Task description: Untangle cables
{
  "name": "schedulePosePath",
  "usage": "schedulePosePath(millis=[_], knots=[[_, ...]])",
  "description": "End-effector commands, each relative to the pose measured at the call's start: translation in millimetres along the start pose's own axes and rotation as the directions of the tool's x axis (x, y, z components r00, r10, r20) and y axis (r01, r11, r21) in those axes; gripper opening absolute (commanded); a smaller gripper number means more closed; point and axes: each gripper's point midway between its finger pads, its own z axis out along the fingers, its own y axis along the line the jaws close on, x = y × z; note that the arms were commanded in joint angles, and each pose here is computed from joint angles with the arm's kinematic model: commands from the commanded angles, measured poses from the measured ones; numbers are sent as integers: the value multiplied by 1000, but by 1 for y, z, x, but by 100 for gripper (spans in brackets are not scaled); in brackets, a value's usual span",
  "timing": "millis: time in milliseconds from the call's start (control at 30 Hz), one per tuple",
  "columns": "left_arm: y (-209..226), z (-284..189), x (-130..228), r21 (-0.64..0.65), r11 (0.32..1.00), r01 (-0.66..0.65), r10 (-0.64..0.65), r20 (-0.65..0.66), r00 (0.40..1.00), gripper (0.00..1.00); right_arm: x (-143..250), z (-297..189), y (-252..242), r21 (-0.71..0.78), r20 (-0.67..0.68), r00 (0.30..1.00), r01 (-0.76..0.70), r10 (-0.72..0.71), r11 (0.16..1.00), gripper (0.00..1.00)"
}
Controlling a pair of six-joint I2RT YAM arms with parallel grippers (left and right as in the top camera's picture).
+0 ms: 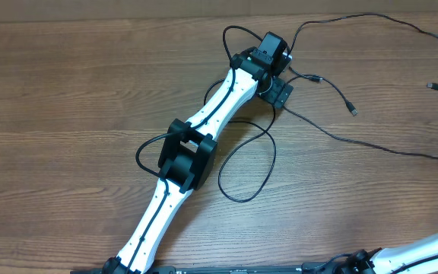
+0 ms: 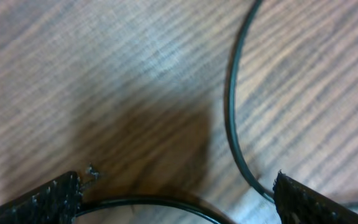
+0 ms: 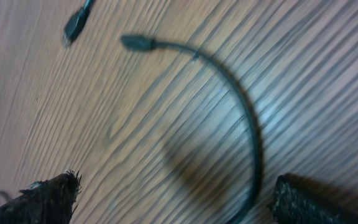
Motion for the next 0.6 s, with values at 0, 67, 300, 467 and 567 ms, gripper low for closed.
schedulePosePath(millis=[0, 67, 300, 467, 567], knots=[[-17, 38, 56, 91, 994, 63, -45, -187, 981, 100, 4, 2, 1, 48, -37, 999, -8, 10, 999, 100], [-19, 23, 44, 97, 995, 22, -6, -164, 987, 100, -2, -8, 5, 97, -31, 999, 11, -8, 995, 100], [-6, -71, -22, -50, 999, -22, 23, 30, 999, 100, -21, -50, 52, 118, 38, 995, 90, -95, 989, 100], [5, -140, -40, -141, 990, -12, 27, 104, 994, 99, -15, -73, 98, 97, 51, 984, 164, -170, 982, 100], [15, -173, -41, -204, 979, 18, 8, 127, 992, 100, 1, -83, 129, 73, 23, 978, 207, -209, 976, 100]])
